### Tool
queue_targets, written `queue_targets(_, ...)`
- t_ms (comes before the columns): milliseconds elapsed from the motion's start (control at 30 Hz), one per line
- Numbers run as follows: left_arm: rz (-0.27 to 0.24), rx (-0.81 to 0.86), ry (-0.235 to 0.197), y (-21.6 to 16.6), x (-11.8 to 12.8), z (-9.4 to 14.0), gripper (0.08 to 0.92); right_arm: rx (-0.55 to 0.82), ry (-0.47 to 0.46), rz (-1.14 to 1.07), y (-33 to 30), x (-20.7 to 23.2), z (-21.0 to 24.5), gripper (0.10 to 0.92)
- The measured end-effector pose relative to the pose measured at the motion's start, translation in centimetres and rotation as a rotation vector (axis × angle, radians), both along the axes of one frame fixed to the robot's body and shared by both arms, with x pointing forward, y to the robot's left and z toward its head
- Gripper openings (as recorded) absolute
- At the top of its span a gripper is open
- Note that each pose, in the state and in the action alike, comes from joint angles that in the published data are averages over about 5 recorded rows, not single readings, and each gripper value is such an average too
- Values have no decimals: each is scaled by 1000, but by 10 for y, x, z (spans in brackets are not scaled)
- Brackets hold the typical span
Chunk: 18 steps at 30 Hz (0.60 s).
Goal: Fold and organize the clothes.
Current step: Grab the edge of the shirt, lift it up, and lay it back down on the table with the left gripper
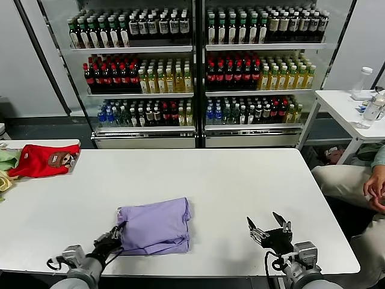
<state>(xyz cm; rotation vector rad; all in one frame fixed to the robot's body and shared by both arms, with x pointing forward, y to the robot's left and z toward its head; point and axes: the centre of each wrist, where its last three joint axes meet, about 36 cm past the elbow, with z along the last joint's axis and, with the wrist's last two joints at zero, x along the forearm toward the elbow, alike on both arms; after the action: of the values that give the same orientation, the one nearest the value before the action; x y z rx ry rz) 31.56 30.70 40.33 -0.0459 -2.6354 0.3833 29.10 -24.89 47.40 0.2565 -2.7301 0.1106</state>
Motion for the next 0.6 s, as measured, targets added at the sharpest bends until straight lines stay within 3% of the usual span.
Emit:
queue_targets(333, 89, 84, -123, 55, -16, 72, 135, 5, -2, 6, 1, 2, 0, 823)
queue_targets(467, 125, 164, -145, 88, -23, 93, 135, 8, -5, 9, 0, 3, 0, 823)
queue_targets(600, 126, 254, -143, 115, -23, 108, 135, 14, -8, 10, 0, 3, -1, 823)
